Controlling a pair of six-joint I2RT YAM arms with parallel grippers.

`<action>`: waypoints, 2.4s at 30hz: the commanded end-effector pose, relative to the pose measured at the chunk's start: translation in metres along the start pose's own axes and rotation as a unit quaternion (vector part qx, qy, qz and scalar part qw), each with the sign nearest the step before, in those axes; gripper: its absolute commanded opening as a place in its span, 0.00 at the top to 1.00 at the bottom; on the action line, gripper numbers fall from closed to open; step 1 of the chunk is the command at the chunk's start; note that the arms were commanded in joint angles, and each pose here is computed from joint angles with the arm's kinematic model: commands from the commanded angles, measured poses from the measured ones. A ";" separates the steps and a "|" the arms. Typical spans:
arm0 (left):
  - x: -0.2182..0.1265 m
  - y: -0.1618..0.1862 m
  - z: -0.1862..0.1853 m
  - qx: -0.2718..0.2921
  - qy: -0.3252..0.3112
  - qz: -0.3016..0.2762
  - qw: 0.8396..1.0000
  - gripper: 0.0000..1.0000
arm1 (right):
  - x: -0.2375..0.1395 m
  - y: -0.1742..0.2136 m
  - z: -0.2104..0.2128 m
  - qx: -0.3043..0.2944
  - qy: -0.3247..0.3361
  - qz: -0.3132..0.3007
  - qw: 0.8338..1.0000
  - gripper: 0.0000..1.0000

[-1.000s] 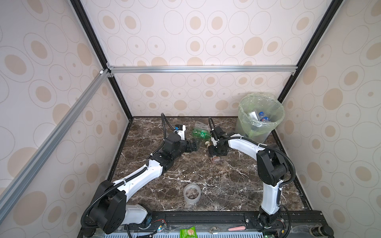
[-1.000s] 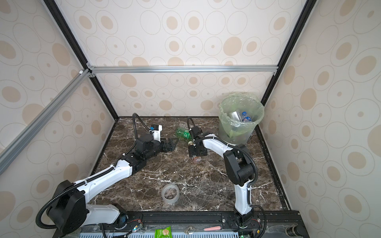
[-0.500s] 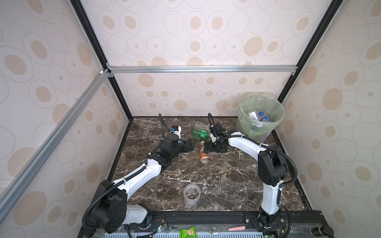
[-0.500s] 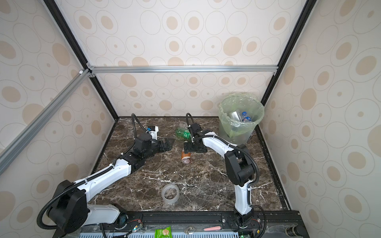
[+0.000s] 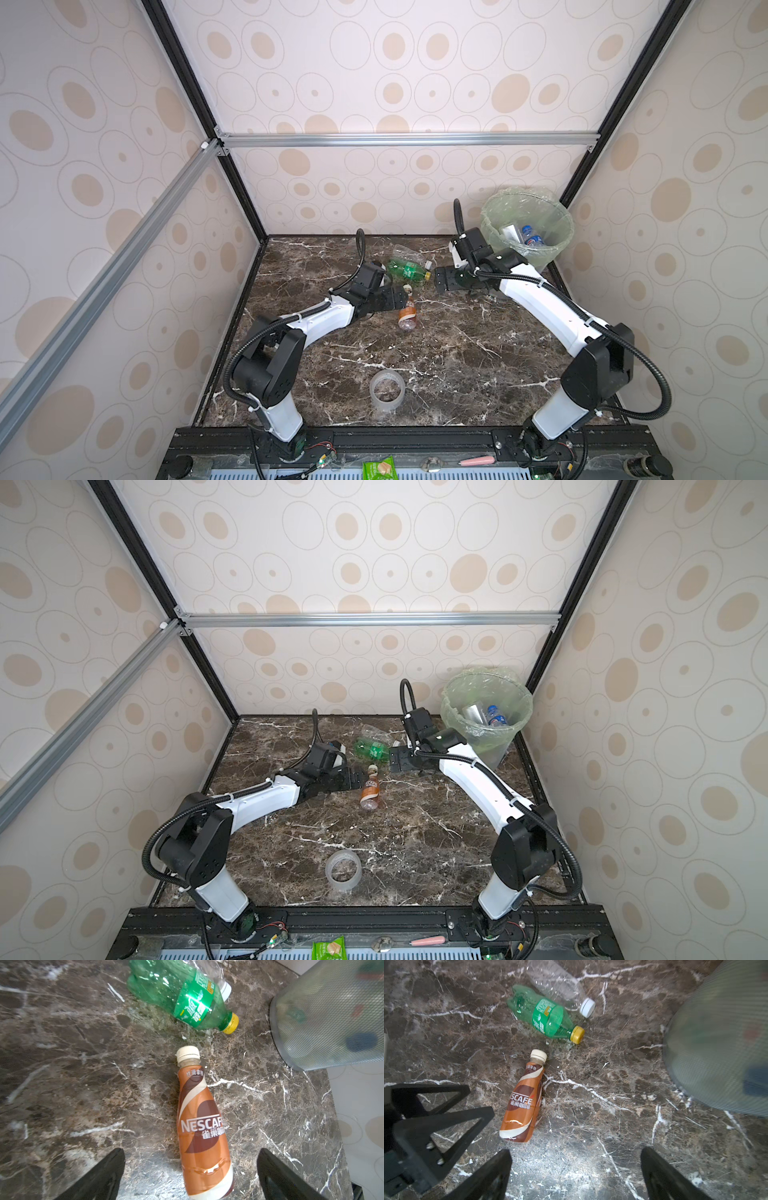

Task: Throw the plastic bottles in the bin
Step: 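Withdraw the right gripper while the left gripper lowers onto the Nescafe bottle, then close the left gripper on the Nescafe bottle and lift it, then raise the Nescafe bottle toward the right gripper and close right gripper on its cap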

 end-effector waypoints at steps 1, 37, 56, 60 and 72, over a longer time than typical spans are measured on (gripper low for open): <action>0.006 0.007 -0.019 0.026 -0.011 0.023 0.999 0.01 | -0.020 -0.003 -0.012 -0.007 0.022 -0.026 0.999 0.00; 0.046 0.048 0.004 0.080 -0.083 0.076 0.990 0.23 | -0.022 -0.003 -0.012 0.003 -0.006 -0.041 0.999 0.00; 0.051 0.049 -0.007 0.110 -0.039 0.082 0.990 0.45 | -0.016 -0.005 -0.007 0.012 -0.029 -0.037 0.999 0.00; 0.035 0.039 -0.025 0.100 0.018 0.055 0.993 0.45 | -0.015 -0.006 -0.003 0.036 -0.051 -0.037 0.997 0.00; -0.047 -0.026 -0.063 0.040 0.184 -0.118 0.975 0.44 | -0.032 -0.028 0.021 0.137 -0.168 -0.092 0.972 0.00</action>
Point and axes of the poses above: each gripper's point midway between its finger pads, its own x axis out along the fingers, its own z axis along the line the jaws close on, y = z × x, the point moved 4 cm from there along -x, back along the fingers, and after that the axes turned 5 degrees about -x, right-handed, at the moved point
